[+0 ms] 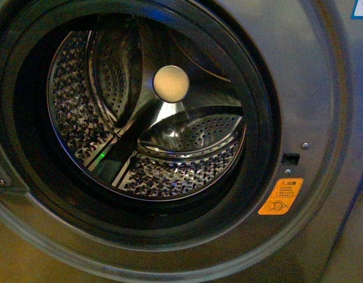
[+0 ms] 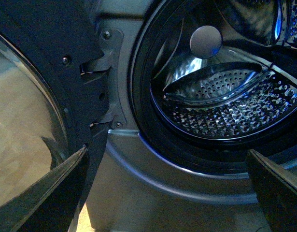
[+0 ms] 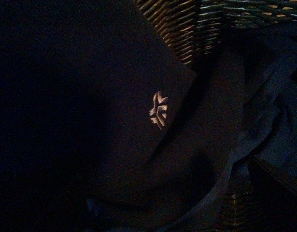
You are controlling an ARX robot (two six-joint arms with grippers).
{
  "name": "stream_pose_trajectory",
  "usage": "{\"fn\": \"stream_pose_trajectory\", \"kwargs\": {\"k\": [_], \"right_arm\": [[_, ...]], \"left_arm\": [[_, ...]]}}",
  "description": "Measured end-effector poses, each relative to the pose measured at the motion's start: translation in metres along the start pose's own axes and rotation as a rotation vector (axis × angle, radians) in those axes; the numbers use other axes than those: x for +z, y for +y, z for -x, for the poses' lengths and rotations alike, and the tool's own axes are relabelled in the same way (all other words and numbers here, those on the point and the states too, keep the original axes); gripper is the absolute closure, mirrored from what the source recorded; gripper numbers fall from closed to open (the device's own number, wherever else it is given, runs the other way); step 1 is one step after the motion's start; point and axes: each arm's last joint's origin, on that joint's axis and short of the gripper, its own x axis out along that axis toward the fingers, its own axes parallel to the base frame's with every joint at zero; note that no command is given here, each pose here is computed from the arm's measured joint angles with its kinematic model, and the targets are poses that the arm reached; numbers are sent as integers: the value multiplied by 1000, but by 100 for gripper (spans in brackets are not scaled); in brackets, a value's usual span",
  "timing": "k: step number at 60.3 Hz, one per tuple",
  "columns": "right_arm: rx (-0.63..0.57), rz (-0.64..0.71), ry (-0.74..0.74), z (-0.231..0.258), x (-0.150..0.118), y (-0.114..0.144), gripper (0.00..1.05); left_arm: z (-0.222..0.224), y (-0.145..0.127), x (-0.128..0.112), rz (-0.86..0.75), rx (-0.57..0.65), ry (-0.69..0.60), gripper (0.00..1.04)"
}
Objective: Put clothes into washing machine
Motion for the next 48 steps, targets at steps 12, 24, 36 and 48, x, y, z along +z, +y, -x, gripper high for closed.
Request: {"fn": "stream_pose_trajectory", "kwargs": {"k": [12,24,36,48], "right_arm": [[-21,0,42,-31,-13,-9,7],[-10,-46,85,-49,-24,-17,7],[-2,-66,112,-62,-37,-19,7],[2,-83,149,-75,-50,-20,7]], "left_arm": [[0,0,0,0,0,0,7],[0,0,0,0,0,0,7],[0,0,0,0,0,0,7],[0,0,0,0,0,0,7]]}}
